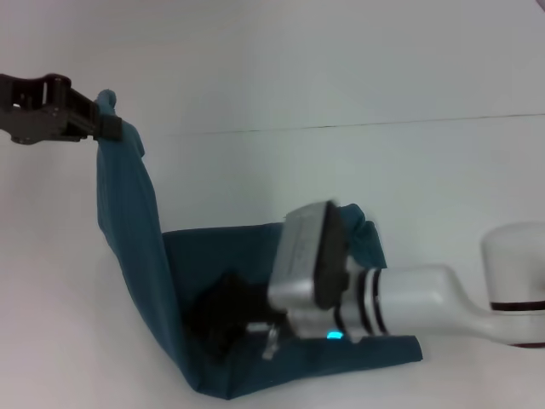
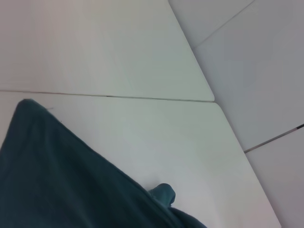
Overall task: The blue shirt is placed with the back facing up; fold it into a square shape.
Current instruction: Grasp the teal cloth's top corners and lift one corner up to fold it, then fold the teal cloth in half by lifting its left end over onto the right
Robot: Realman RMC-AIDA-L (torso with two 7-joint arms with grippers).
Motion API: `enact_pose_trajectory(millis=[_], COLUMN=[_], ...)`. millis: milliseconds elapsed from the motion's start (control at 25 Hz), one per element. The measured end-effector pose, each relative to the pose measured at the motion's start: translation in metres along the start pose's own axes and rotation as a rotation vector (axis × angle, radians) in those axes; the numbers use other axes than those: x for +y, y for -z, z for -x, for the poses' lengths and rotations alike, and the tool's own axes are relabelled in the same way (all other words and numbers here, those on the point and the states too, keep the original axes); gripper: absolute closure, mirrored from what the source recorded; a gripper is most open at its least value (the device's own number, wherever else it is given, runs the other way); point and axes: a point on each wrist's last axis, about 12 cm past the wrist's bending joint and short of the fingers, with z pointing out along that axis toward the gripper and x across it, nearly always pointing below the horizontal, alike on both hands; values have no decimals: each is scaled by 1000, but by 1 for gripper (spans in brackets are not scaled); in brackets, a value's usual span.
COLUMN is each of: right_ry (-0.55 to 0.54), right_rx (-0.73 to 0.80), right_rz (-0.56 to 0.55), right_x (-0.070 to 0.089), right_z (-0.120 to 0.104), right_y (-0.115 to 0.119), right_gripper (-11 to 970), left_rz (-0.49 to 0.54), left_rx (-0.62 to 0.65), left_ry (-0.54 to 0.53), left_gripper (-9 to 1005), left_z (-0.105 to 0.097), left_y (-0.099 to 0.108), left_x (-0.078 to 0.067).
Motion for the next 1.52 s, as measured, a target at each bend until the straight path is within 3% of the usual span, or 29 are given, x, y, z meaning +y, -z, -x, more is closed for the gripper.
enact_pose_trajectory(millis=[280, 480, 640, 800, 1000, 1160, 1280, 1320, 1360, 1520], right_ry=[-156, -282, -342, -391, -408, -413, -414, -415, -416, -419], right_rx=[-232, -384, -450, -472, -478, -479, -475, -474, -472, -467], right_rz=[-194, -365, -502, -623, -731, -783, -798, -800, -803, -812], right_x=[-41, -72, -86, -88, -82, -79, -76, -76, -75, -75], right_z=[-8, -19, -32, -48, -64, -72, -76, -77, -78, -80], right_y=[53, 117, 168, 214, 251, 268, 275, 277, 278, 280], right_gripper=[960, 960, 960, 960, 959, 959, 959, 959, 959, 959], left_rz=[-12, -41, -80, -111, -125, -133, -146, -146, -158, -162], left_rx=[20, 49, 74, 105, 141, 170, 183, 183, 174, 193], left_ry=[-31, -70, -104, -124, -147, -165, -145, -145, -113, -78], left_gripper=[964, 965, 965, 963, 961, 960, 959, 958, 958, 956], left_z=[-2, 0, 4, 10, 19, 23, 16, 16, 5, -16], left_y=[-2, -7, -18, -35, -61, -90, -117, -117, -142, -179], left_x=[-2, -11, -23, -40, -64, -86, -95, -95, -97, -97])
